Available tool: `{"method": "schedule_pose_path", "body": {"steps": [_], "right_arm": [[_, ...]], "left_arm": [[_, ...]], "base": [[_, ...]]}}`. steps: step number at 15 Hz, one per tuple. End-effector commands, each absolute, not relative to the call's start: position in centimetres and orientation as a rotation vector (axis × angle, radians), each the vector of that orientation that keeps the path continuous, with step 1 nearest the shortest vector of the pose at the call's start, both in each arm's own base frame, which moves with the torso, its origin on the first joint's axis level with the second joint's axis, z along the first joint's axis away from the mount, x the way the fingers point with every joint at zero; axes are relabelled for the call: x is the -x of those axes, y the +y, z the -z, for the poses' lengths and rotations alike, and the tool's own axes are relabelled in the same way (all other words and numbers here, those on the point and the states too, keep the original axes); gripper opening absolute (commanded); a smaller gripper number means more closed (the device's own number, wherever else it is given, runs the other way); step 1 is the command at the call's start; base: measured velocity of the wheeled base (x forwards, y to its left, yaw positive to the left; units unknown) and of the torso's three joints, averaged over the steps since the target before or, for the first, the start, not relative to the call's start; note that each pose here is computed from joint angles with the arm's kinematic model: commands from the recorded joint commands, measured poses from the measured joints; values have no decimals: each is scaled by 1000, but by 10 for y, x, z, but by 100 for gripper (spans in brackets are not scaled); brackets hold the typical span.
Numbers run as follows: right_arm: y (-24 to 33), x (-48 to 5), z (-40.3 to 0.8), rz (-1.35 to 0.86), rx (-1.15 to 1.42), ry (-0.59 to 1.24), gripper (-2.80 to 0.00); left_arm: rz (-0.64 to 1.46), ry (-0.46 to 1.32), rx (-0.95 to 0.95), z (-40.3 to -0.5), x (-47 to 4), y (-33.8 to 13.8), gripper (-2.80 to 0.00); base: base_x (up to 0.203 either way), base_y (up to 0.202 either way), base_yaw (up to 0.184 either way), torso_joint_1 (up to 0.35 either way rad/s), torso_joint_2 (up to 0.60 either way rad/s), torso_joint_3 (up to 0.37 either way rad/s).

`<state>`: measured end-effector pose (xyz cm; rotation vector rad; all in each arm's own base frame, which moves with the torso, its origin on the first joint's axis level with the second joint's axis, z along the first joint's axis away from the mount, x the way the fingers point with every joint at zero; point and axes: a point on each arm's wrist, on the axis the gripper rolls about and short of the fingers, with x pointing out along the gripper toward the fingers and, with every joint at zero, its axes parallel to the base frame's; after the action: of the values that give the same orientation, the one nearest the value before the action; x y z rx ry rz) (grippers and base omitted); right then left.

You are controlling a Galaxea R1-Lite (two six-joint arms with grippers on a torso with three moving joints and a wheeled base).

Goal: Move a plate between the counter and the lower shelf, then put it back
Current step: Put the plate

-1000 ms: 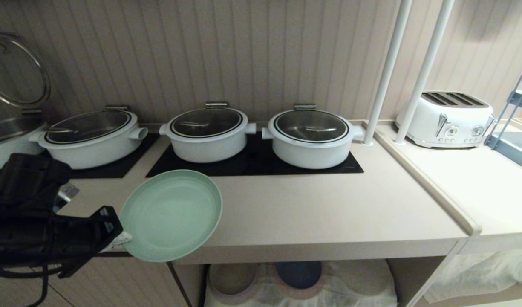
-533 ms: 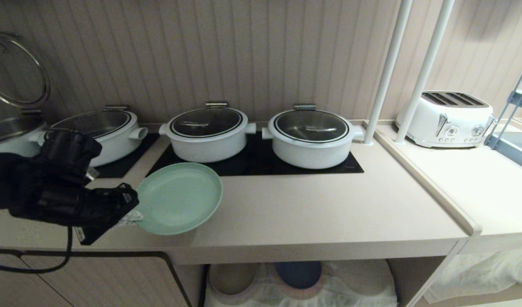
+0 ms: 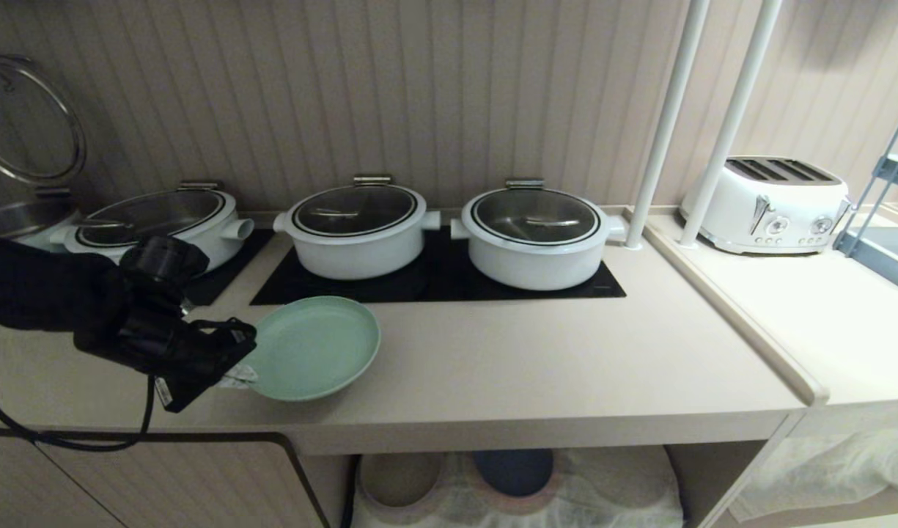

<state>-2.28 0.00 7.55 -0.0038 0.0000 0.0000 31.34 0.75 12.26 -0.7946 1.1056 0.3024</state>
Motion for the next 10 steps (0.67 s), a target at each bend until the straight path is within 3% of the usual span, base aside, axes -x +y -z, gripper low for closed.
{"method": "schedule_pose_path", "body": {"steps": [1,10], "right_arm": [[0,23,-75,0,5,0,-280],[0,23,-75,0,5,0,-280]], "left_arm": [[-336,1119,818,-112,-325,15,-280],[-389,1142,876,-95,-343,17,-280]], "base": [[0,0,0,0,0,0],[0,0,0,0,0,0]]}}
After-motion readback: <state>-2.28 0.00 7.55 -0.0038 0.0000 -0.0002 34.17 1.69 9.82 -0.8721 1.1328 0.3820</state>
